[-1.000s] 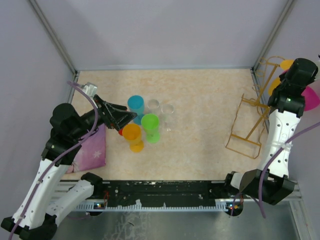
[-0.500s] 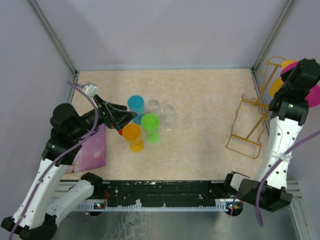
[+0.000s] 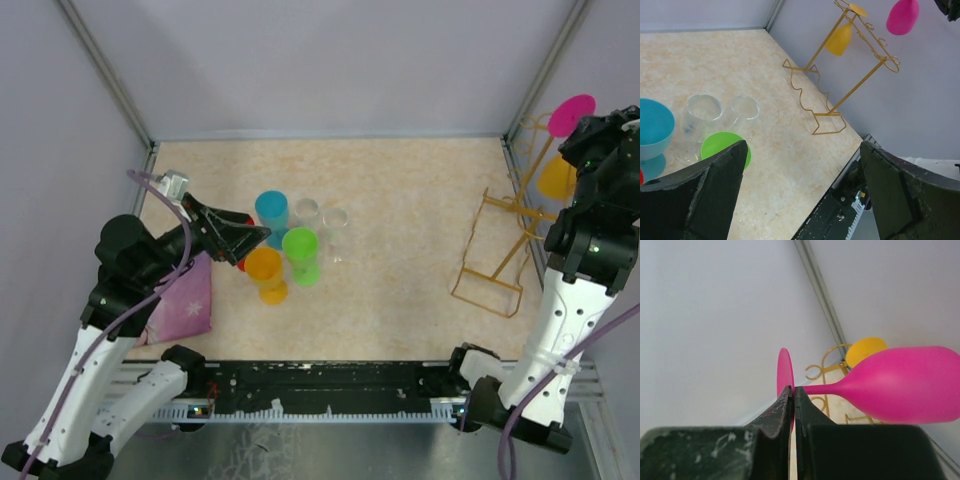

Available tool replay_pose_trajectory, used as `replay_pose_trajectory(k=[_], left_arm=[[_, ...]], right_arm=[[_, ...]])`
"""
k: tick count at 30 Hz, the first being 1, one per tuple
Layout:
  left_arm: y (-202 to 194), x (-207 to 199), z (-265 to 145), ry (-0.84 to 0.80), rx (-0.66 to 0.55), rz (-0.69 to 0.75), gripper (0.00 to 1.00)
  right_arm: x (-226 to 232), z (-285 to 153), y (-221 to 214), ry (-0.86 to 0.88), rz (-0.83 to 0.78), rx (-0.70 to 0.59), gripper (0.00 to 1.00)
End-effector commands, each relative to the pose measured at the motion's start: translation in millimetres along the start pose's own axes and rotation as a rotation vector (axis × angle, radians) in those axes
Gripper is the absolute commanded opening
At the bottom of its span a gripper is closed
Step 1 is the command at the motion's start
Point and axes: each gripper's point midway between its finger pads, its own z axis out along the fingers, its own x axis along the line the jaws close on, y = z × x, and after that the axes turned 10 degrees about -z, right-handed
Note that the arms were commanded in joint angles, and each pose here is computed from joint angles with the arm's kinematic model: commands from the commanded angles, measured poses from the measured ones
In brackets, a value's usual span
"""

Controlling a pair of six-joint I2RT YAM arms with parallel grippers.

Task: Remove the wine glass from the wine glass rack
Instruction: Pick up the wine glass from the wine rack, then place the wine glass at the center of the board.

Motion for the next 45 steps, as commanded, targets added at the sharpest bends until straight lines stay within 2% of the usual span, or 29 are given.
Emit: replay_pose_trajectory(k=[1,8,10,12,20,22,28,38,45], left_arm=[[5.5,-0.3,-3.3,0.000,-0.038,0.031,0.99],[9.9,1.2,-7.5,0.011,-0.082,0.031,0.99],[10.6,0.8,-10.0,0.011,-0.098,0.026,0.99],[10.3,0.6,-12.6,0.006,-0.116,0.024,0.99],[5.0,-4.6,-9.6,-0.068,-0.134,-0.025,0.99],[3.3,-6.4,-7.8,-0.082,-0.122,-0.034,0.99],[-5.4,-12.3,-4.8,-0.142,-0.089,-0.069,0.97],[-12.9,-37.5,2.7,-0.335,-0.029,-0.148,0.88],[-21.3,-40.4,16.2,-0.365,0.030,-0.183,0.78]], right_arm=[[50.0,-33.2,42.2,0.260,-0.018,-0.088,0.00],[159.9,-123.8,62.5,1.022,0.178,-0.047,0.00],[172.8,-150.3,63.1,1.188,0.210,-0.030,0.00],[177.3,-165.1,56.3,1.281,0.204,-0.006,0.00],[192.5,-180.7,4.3,1.442,0.211,0.185,0.00],[209.0,-191.6,-15.8,1.501,0.213,0.254,0.00],[259.8,-206.0,-74.2,1.534,0.158,0.382,0.00],[314.4,-243.7,-121.2,1.653,0.095,0.458,0.00],[332.7,-273.5,-130.9,1.740,0.031,0.440,0.00]])
